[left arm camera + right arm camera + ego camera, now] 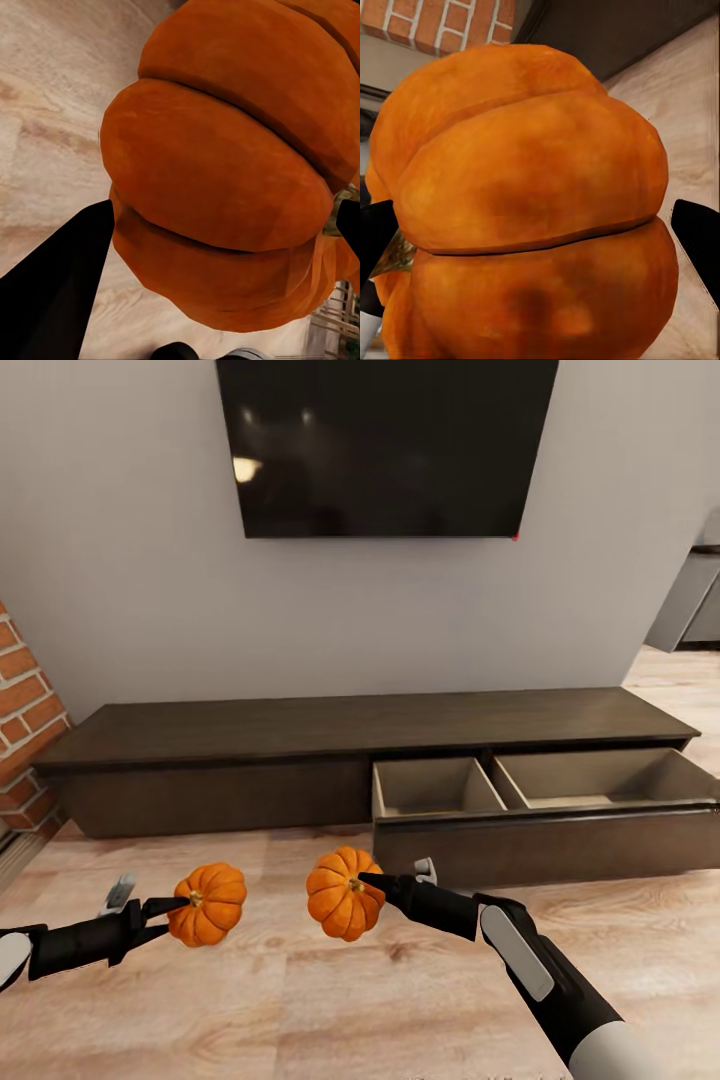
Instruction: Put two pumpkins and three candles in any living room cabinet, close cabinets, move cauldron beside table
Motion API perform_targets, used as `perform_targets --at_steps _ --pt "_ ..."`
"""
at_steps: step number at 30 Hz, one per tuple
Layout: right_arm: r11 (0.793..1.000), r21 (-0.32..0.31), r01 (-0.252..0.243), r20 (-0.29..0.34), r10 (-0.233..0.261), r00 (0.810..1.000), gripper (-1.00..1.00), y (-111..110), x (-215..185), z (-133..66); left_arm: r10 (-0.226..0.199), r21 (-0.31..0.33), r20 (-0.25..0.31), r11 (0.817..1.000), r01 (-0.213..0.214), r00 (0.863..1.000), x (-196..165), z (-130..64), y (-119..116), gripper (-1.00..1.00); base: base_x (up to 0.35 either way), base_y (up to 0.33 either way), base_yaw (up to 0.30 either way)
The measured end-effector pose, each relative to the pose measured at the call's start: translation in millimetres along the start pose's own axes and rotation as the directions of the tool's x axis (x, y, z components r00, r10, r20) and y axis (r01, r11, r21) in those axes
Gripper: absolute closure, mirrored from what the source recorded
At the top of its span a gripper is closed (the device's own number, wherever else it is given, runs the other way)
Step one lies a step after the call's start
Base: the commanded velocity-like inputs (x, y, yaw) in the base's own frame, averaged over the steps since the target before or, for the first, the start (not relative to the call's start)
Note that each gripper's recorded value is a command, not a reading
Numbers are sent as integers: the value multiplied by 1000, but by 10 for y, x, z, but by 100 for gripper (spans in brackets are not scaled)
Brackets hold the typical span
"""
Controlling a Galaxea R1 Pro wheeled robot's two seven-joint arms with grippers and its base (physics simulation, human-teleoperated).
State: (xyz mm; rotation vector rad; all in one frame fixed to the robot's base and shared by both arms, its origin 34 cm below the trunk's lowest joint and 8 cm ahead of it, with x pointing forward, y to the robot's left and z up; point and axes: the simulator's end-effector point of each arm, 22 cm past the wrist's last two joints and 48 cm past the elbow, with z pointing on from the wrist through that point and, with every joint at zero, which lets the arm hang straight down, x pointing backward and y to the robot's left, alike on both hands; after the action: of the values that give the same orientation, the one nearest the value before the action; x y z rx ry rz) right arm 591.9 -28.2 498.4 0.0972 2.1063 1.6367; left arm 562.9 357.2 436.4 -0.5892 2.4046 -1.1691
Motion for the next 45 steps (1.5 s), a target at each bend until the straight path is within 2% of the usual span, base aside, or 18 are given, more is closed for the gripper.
perform_targets --at_steps 7,23,29,34,40,45 --pt "1000 3 0 0 0 1000 100 -11 2 -1 -4 6 18 1000 4 1000 -60 -30 -14 100 -54 0 -279" --pt "1000 13 -6 -2 6 1000 100 -58 21 -11 0 3 23 1000 0 1000 -75 -48 -10 100 -49 0 -280" --pt "1000 -1 11 8 -11 1000 100 84 -30 -32 18 15 39 1000 -19 999 -114 -119 -121 100 0 0 -280" --pt "1000 16 -17 7 17 1000 100 74 -51 -50 20 18 41 1000 -20 999 -164 -172 -230 100 0 0 -280" --pt "999 15 -33 9 33 999 100 172 -119 -57 19 15 39 1000 -20 999 -213 -226 -336 100 0 0 -263" --pt "997 -9 -73 25 73 997 100 296 -216 -69 13 18 37 1000 -13 999 -250 -263 -422 100 0 0 -194"
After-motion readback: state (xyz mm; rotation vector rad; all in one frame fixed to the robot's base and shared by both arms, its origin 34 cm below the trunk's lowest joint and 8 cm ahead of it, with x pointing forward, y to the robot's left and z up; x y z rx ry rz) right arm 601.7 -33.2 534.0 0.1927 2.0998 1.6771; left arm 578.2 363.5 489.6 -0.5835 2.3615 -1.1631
